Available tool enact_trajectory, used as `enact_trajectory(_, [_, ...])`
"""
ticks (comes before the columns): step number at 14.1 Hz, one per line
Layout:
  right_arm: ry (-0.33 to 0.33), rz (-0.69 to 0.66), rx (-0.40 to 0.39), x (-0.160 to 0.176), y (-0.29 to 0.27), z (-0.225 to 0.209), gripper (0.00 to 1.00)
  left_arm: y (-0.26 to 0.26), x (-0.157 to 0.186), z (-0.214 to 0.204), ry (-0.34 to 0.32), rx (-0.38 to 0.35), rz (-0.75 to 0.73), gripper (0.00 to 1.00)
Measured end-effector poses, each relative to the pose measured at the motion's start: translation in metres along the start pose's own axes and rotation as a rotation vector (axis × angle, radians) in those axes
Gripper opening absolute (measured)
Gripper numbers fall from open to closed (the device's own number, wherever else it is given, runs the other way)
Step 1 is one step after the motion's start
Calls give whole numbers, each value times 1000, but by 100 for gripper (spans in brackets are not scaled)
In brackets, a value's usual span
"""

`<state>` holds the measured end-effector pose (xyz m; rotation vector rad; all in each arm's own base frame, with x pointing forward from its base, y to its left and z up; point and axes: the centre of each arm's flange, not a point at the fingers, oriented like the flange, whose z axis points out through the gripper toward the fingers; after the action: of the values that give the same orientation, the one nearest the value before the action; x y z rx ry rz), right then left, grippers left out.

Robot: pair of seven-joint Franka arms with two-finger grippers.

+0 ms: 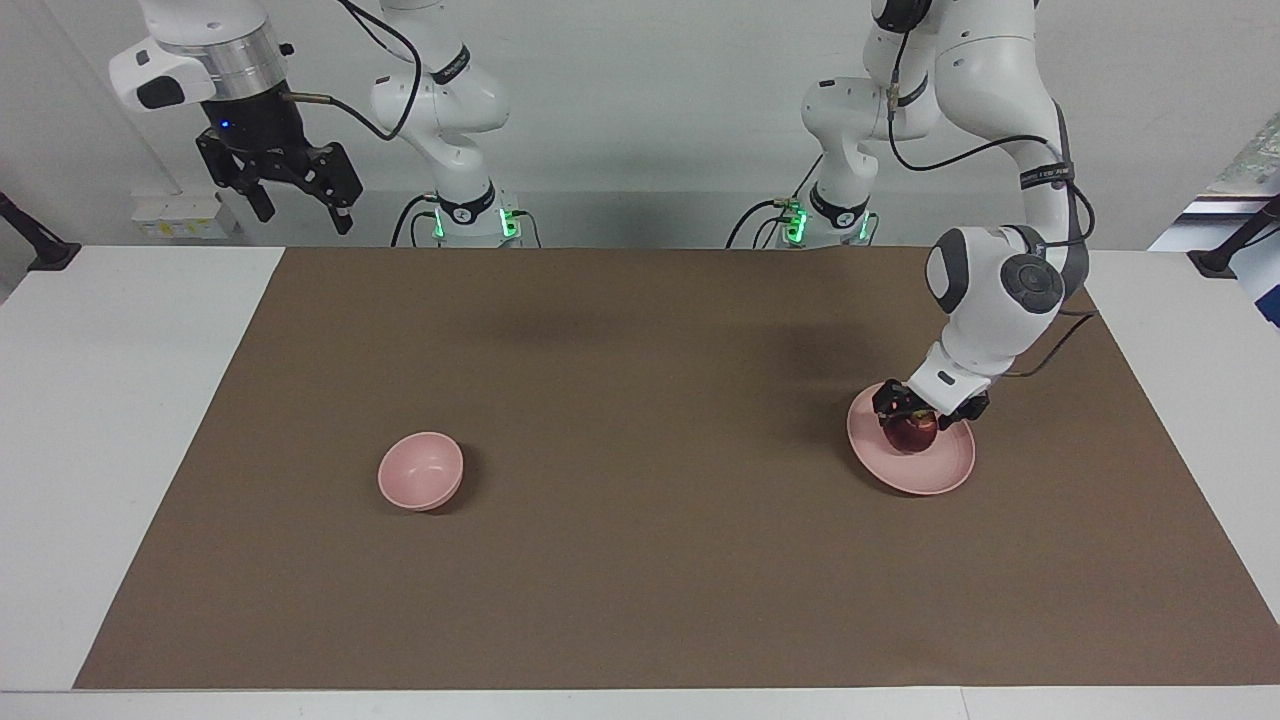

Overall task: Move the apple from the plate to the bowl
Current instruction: 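Reach the left gripper down onto the red apple on the plate, then close the left gripper on the apple and lift it off the plate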

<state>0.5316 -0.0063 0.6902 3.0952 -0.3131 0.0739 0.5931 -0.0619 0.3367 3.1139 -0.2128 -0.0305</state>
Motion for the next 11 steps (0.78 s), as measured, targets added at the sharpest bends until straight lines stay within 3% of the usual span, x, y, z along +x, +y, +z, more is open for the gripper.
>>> enact_trajectory(3, [-1, 0, 0, 0, 0, 0, 100, 0, 0, 1, 4, 0, -2, 93])
enact_trajectory(5, [-9, 0, -2, -1, 0, 1, 100, -1, 0, -2, 10, 1, -4, 76])
enact_trajectory(11, [-20, 2, -4, -2, 1, 2, 100, 4, 8, -21, 26, -1, -31, 76])
